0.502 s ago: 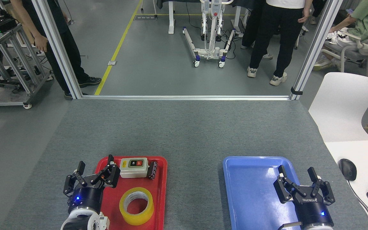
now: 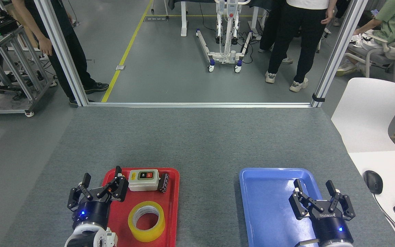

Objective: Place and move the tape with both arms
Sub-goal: 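Move the left gripper down onto the yellow tape roll in the red tray, then grasp the yellow tape roll with the left gripper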

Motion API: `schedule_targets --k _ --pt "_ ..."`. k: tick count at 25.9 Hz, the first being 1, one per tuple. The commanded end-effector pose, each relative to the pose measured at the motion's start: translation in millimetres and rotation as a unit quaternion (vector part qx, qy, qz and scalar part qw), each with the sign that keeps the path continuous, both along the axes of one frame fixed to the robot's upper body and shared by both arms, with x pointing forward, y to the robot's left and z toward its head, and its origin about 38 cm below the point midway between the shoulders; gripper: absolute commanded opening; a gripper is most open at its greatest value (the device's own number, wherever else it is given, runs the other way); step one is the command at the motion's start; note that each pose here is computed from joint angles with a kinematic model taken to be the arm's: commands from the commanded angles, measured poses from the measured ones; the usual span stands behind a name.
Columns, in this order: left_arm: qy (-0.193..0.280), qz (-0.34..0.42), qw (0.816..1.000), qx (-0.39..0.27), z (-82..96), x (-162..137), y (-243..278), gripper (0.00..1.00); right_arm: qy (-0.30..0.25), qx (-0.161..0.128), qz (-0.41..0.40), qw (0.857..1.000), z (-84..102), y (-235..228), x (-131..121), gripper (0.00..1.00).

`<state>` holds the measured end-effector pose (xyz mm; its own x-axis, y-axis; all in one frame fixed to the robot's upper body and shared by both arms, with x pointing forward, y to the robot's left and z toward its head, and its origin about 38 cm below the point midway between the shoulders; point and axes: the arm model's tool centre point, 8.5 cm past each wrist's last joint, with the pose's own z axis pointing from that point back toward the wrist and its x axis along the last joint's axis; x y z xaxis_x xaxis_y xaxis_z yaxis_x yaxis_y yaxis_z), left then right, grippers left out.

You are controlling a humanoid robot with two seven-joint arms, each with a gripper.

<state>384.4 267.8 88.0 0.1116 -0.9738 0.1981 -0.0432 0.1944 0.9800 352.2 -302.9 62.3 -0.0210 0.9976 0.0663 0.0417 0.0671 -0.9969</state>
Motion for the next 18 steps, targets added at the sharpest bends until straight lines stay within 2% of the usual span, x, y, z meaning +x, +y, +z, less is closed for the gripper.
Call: schedule_targets --k 1,5,7,8,11,14,18 --pt "-0.009 -0.003 1.000 0.004 6.1 -0.5 -0.1 0.99 0.009 -0.025 -0.002 1.000 -2.8 4.9 0.8 1.00" --pt "-0.017 -0.006 1.000 0.014 13.0 -7.4 -1.4 0.99 0.008 -0.026 0.001 1.000 -2.6 10.8 2.6 1.00" --pt "-0.013 -0.020 1.000 0.012 16.1 -7.8 -16.0 0.99 0.001 -0.026 0.002 1.000 1.9 13.2 7.2 1.00" --pt "-0.003 -0.034 0.999 0.012 12.0 -9.1 -28.5 0.99 0.001 -0.027 0.002 1.000 2.5 12.7 7.7 1.00" --pt "0.079 -0.049 0.996 0.015 -7.6 -14.7 -53.4 0.99 -0.001 -0.029 0.002 1.000 3.9 11.8 8.3 1.00" --pt "0.164 -0.077 0.984 0.003 -26.9 -23.3 -77.9 0.99 -0.001 -0.031 0.002 1.000 4.1 10.9 8.3 1.00" --pt "0.184 -0.083 0.979 -0.010 -30.9 -24.7 -88.6 0.99 -0.003 -0.025 0.001 1.000 4.7 11.6 8.4 1.00"
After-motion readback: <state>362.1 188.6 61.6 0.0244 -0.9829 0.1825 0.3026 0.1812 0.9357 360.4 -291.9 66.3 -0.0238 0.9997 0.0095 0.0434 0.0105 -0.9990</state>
